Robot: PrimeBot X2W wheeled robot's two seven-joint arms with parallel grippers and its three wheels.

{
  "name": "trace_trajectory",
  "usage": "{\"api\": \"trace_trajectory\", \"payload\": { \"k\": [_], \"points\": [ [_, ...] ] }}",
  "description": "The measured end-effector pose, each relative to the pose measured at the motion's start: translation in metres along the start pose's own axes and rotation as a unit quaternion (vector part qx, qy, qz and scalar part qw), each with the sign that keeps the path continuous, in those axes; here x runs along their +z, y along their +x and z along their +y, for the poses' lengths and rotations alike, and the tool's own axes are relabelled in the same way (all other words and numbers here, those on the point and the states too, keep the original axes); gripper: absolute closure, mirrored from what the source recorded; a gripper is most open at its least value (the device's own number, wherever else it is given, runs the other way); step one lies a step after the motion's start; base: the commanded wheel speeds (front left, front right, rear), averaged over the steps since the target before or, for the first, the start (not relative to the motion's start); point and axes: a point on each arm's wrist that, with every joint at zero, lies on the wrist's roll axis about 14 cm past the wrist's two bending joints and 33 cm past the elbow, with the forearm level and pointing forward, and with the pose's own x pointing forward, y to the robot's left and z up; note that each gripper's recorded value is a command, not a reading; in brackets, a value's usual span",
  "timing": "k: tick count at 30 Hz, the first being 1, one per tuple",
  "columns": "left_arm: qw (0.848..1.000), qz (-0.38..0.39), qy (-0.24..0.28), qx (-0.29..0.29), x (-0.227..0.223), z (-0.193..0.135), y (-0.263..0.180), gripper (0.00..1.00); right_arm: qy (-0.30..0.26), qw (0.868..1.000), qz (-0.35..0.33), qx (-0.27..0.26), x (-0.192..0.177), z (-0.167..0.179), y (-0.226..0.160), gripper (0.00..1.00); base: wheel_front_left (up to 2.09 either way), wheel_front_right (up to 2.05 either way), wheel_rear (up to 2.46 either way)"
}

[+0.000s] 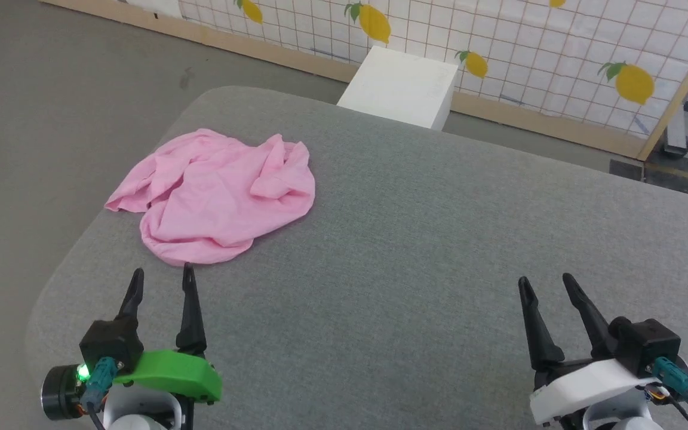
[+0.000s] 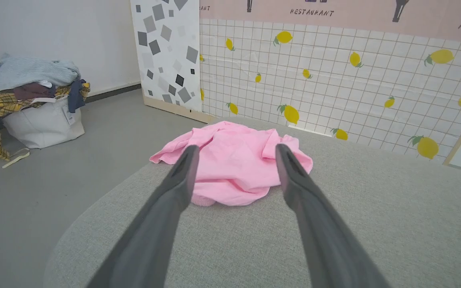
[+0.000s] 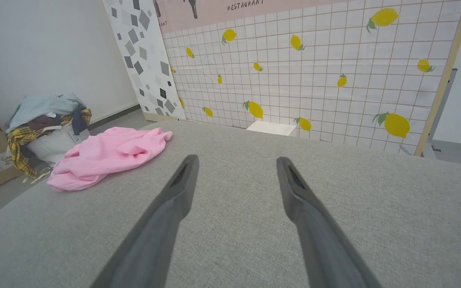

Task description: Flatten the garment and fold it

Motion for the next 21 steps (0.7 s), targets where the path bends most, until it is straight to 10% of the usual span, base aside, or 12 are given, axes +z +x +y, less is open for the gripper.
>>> {"api": "trace_trajectory", "payload": {
  "k": [21],
  "points": [
    [0.998,-0.012,-0.005,0.056,0.002,0.036,-0.022,0.00,0.030,0.999,0.005,0.039,-0.012,0.027,0.010,0.00,0.00,0.00,0.00]
  ]
}}
